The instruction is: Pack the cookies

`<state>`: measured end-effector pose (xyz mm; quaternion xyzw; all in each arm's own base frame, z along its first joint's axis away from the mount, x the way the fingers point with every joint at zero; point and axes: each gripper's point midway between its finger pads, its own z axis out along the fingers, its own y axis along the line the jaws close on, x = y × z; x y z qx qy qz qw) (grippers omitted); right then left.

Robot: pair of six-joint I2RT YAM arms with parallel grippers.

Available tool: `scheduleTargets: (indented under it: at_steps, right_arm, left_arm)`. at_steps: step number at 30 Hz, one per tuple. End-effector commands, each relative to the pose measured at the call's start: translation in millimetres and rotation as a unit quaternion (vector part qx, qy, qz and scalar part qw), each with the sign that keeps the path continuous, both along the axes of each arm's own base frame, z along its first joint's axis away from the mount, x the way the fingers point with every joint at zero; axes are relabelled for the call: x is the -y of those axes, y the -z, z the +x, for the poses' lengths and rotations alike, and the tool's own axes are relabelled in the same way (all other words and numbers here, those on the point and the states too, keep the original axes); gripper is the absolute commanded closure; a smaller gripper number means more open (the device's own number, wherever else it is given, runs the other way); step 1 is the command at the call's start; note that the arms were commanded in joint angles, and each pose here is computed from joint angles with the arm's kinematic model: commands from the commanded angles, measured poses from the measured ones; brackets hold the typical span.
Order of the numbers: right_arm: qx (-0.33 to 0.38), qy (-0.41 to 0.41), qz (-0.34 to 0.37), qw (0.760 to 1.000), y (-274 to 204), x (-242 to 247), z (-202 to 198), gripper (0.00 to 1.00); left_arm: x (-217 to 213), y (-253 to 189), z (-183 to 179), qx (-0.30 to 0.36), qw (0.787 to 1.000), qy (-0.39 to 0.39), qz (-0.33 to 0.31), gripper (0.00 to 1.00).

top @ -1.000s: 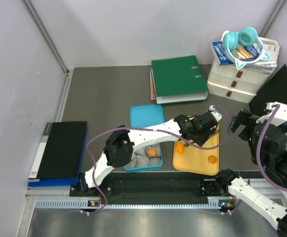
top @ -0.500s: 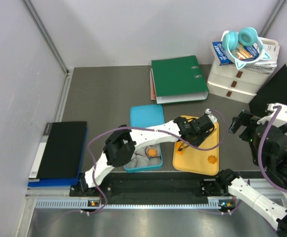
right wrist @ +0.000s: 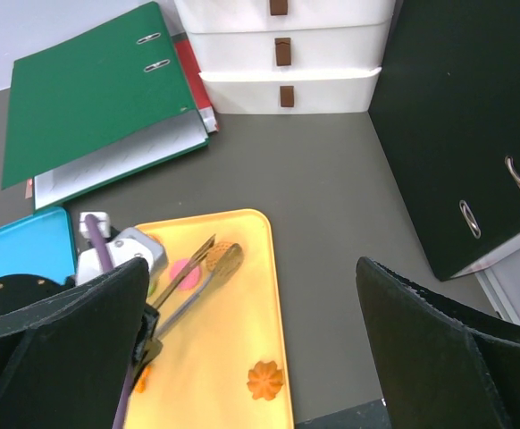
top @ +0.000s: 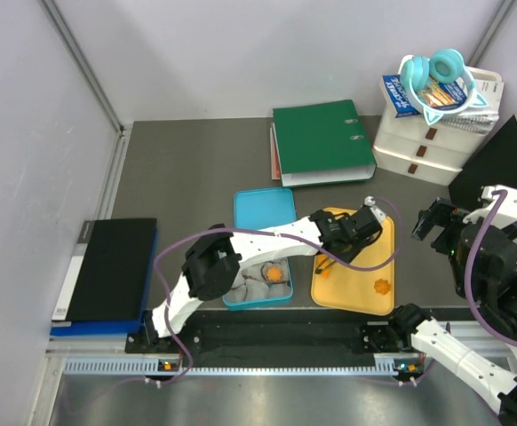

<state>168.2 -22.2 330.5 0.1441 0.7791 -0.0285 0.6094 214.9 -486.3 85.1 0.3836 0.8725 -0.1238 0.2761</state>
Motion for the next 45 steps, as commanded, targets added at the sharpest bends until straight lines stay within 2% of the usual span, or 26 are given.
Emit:
scheduleTargets:
  at_steps: [1, 8, 12, 18, 20, 23, 27, 33, 36, 38, 43, 45]
  right_arm:
    - [0.019, 0.000, 0.003, 1.000, -13.3, 0.0, 2.3, 0.01]
    - [0.025, -0.006, 0.008, 1.000, -17.3, -4.0, 5.5, 0.01]
    - [0.020, -0.015, 0.012, 1.000, -12.3, -11.0, 9.9, 0.01]
    - [0.006, -0.029, 0.007, 1.000, 7.1, -22.6, 18.9, 0.01]
    - [-0.003, -0.038, 0.008, 0.999, 16.7, -29.4, 23.2, 0.01]
    - [-0.016, -0.047, 0.014, 0.999, 25.5, -40.5, 31.3, 0.01]
    - [-0.025, -0.067, 0.017, 0.997, 32.3, -56.9, 43.3, 0.01]
    - [-0.042, -0.088, 0.021, 0.995, 41.1, -76.9, 57.9, 0.01]
    - [-0.049, -0.093, 0.020, 0.994, 43.2, -82.3, 62.4, 0.01]
    - [-0.050, -0.095, 0.019, 0.994, 42.5, -84.9, 65.2, 0.01]
    - [-0.057, -0.102, 0.021, 0.993, 45.4, -90.5, 68.2, 0.01]
    - [-0.061, -0.103, 0.022, 0.993, 48.5, -92.3, 69.0, 0.01]
  left_arm:
    - [-20.3, -78.6, 16.6, 0.058, 0.997, -0.035, -0.046, 0.65]
    - [-74.6, -124.8, 33.7, 0.110, 0.988, -0.094, -0.044, 0.66]
    - [-106.9, -152.8, 32.0, 0.132, 0.982, -0.127, -0.052, 0.67]
    - [-181.4, -170.5, 11.2, 0.136, 0.973, -0.184, -0.017, 0.67]
    - [-211.8, -173.5, -2.2, 0.125, 0.969, -0.211, -0.015, 0.66]
    - [-241.6, -182.8, -19.5, 0.108, 0.964, -0.239, -0.035, 0.66]
    - [-278.4, -181.6, -41.2, 0.085, 0.959, -0.269, -0.027, 0.66]
    - [-287.6, -176.6, -73.8, 0.036, 0.964, -0.263, -0.031, 0.69]
    - [-288.6, -174.6, -90.9, 0.007, 0.967, -0.254, -0.028, 0.74]
    - [-298.9, -175.3, -100.4, -0.004, 0.964, -0.265, -0.017, 0.76]
    - [-312.1, -170.5, -120.8, -0.043, 0.958, -0.280, -0.039, 0.79]
    - [-316.6, -160.0, -124.8, -0.054, 0.954, -0.293, -0.033, 0.84]
